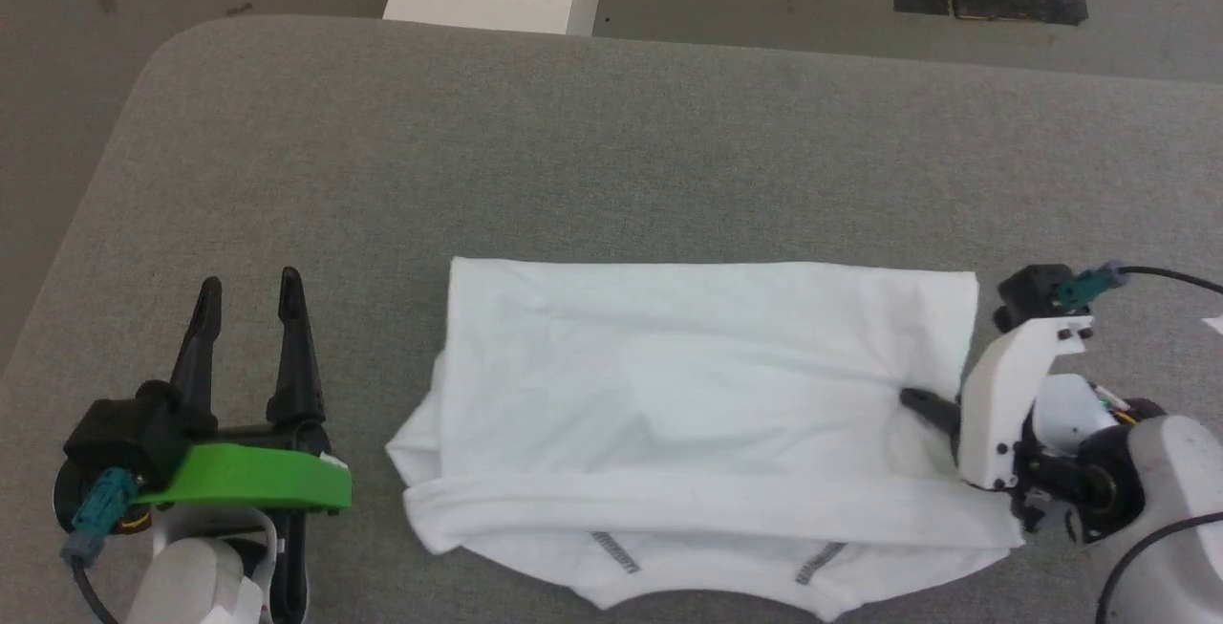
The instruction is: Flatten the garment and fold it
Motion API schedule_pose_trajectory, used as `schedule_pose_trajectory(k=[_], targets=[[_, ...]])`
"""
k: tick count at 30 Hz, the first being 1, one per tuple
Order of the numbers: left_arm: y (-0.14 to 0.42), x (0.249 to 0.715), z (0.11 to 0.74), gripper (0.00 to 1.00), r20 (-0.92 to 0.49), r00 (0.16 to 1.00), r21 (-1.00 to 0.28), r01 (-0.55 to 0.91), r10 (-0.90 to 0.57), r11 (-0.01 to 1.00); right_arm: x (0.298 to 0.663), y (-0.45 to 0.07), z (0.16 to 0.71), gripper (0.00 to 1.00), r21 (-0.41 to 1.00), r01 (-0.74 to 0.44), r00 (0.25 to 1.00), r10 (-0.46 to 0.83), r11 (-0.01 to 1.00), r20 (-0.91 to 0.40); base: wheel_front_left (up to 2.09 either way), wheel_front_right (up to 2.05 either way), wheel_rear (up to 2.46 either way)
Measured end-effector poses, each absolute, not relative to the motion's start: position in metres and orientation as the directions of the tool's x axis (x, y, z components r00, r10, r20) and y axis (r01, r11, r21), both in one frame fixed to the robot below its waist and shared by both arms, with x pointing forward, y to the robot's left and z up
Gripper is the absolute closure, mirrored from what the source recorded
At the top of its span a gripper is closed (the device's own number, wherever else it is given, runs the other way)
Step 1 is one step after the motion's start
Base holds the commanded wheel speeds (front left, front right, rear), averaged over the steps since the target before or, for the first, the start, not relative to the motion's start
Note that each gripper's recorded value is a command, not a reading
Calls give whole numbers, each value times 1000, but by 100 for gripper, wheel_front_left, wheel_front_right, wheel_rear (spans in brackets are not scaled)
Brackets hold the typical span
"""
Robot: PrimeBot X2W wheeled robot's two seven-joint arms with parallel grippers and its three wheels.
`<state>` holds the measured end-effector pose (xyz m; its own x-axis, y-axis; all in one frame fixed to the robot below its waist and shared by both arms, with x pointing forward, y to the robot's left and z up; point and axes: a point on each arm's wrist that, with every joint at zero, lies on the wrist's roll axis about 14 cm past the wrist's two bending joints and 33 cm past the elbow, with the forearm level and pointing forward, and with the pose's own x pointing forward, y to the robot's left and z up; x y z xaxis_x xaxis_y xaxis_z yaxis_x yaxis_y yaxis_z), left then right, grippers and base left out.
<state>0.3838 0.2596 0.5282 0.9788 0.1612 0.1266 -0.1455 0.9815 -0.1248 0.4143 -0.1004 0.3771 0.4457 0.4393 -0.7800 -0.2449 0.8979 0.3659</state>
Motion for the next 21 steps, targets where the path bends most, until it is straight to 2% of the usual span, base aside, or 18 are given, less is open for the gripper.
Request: schedule_pose_trajectory(k=[7, 14, 18, 21], targets=[[252, 383, 524, 0, 116, 983, -133, -125, 141, 983, 424, -190, 385, 100, 214, -97, 511, 233, 972, -827, 0, 0, 0], [245, 383, 522, 0, 115, 987, -124, -100, 114, 987, 423, -242, 408, 100, 60, -43, 528, 74, 997, -846, 0, 0, 0], [243, 379, 522, 0, 113, 987, -128, -97, 111, 987, 424, -239, 431, 100, 30, -84, 553, 72, 996, -830, 0, 0, 0], [240, 375, 524, 0, 120, 987, -135, -90, 106, 987, 423, -216, 453, 100, 64, -150, 584, 140, 987, -800, 0, 0, 0]])
